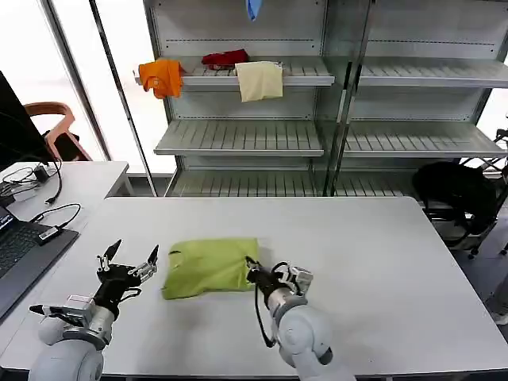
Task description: Fold and organize the clothes.
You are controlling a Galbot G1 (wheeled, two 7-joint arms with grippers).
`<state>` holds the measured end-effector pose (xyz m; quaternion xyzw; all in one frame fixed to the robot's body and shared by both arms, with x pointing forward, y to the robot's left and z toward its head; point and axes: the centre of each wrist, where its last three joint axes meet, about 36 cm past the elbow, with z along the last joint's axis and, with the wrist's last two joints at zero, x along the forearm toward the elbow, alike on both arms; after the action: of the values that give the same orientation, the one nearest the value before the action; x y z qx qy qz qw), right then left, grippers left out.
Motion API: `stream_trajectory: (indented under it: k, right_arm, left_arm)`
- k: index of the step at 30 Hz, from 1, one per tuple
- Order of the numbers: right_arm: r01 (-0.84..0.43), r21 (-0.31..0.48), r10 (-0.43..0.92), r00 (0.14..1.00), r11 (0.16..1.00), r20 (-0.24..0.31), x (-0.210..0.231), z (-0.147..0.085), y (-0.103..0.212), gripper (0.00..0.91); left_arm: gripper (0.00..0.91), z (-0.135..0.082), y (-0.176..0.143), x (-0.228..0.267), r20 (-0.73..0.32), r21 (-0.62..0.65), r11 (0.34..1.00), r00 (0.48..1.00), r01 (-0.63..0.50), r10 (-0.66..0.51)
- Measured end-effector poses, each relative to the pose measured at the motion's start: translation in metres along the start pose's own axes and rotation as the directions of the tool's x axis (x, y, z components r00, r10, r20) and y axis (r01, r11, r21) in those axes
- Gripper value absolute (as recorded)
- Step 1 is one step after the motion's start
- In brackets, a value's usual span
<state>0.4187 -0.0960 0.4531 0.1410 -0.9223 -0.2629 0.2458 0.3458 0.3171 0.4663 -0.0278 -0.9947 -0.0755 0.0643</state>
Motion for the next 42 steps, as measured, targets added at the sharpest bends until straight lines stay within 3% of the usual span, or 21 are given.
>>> stream_trajectory:
  k: [8,9,10,11,19,25,32,37,42]
  right_arm:
    - [-0.062,0.008,0.061,0.997,0.998,0.043,0.032,-0.026,-0.050,0.000]
    - [-0.071,0.012,0.070,0.996,0.997,0.049,0.036,-0.029,-0.056,0.151]
    - [-0.079,0.016,0.078,0.995,0.997,0.053,0.040,-0.031,-0.062,0.403]
    - [-0.092,0.020,0.090,0.994,0.996,0.058,0.044,-0.034,-0.068,0.907]
    - [-0.141,0.094,0.129,0.984,0.986,0.124,0.069,-0.046,-0.096,0.907]
    - [-0.227,0.280,0.167,0.960,0.933,0.223,0.089,-0.050,-0.115,0.907]
    - [-0.451,0.459,0.291,0.878,0.765,0.379,0.111,-0.060,-0.155,0.907]
    - [-0.600,0.498,0.398,0.795,0.626,0.458,0.126,-0.065,-0.193,0.907]
    - [-0.683,0.515,0.469,0.730,0.518,0.497,0.145,-0.070,-0.224,0.907]
  left_arm:
    - [0.907,0.002,-0.006,-0.001,-0.005,0.011,1.000,1.000,-0.007,0.007]
    - [0.907,0.002,-0.006,-0.001,-0.005,0.013,1.000,1.000,-0.008,0.008]
    - [0.907,0.002,-0.007,-0.001,-0.005,0.015,1.000,1.000,-0.010,0.010]
    - [0.907,0.001,-0.009,-0.002,-0.004,0.018,1.000,1.000,-0.011,0.011]
    - [0.907,0.000,-0.009,-0.001,0.004,0.050,0.999,1.000,-0.019,0.019]
    - [0.907,0.000,-0.005,0.001,0.010,0.099,0.995,1.000,-0.025,0.024]
    - [0.907,0.005,0.000,0.004,0.011,0.169,0.985,1.000,-0.028,0.026]
    - [0.907,0.010,0.006,0.005,-0.002,0.240,0.971,1.000,-0.015,0.016]
    - [0.907,0.017,0.014,0.006,-0.018,0.322,0.947,1.000,-0.008,0.015]
